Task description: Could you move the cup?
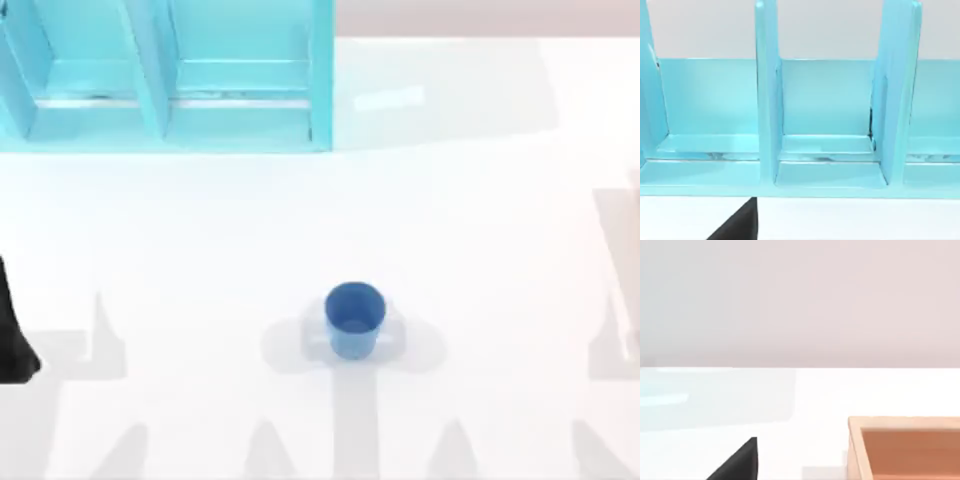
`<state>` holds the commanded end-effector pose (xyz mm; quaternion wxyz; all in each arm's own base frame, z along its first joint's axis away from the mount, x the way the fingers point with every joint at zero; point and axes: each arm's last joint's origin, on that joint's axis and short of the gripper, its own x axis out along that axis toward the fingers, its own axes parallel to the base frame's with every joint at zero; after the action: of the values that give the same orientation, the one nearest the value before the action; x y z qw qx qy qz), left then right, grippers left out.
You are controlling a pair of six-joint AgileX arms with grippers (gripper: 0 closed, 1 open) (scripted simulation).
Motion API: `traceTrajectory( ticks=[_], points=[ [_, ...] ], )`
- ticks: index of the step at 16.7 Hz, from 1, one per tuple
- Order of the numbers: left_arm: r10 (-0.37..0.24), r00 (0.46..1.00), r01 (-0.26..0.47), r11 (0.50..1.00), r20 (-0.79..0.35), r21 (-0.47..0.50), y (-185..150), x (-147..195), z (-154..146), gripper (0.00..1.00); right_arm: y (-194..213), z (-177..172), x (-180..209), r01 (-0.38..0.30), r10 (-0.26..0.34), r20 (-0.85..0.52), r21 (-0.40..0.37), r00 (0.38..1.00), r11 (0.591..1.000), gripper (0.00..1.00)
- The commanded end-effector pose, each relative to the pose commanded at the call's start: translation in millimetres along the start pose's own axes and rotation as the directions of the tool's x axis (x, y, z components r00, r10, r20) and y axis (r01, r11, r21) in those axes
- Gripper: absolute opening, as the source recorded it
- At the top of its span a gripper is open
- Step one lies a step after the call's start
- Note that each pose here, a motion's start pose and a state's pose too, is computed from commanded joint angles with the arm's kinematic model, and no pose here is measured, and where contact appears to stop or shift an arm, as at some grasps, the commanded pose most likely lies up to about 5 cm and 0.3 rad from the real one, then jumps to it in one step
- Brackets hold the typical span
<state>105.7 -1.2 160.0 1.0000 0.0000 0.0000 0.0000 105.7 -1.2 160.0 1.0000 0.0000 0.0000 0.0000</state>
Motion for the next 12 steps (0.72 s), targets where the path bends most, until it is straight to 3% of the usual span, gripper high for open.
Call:
traceTrajectory(
  ticks=[6, 9, 12],
  points=[
    [-0.013, 0.997, 0.01, 0.999, -0.075, -0.041, -1.8, 2.0, 13.1, 1.0, 0.0, 0.0, 0.0, 0.0, 0.0, 0.0, 0.0, 1.0, 1.0, 1.0],
    [-0.038, 0.972, 0.014, 0.994, -0.231, -0.105, -5.9, 10.5, 32.1, 1.0, 0.0, 0.0, 0.0, 0.0, 0.0, 0.0, 0.0, 1.0, 1.0, 1.0],
    [-0.069, 0.889, -0.008, 0.986, -0.453, -0.165, -14.2, 29.9, 51.2, 1.0, 0.0, 0.0, 0.0, 0.0, 0.0, 0.0, 0.0, 1.0, 1.0, 1.0]
  ],
)
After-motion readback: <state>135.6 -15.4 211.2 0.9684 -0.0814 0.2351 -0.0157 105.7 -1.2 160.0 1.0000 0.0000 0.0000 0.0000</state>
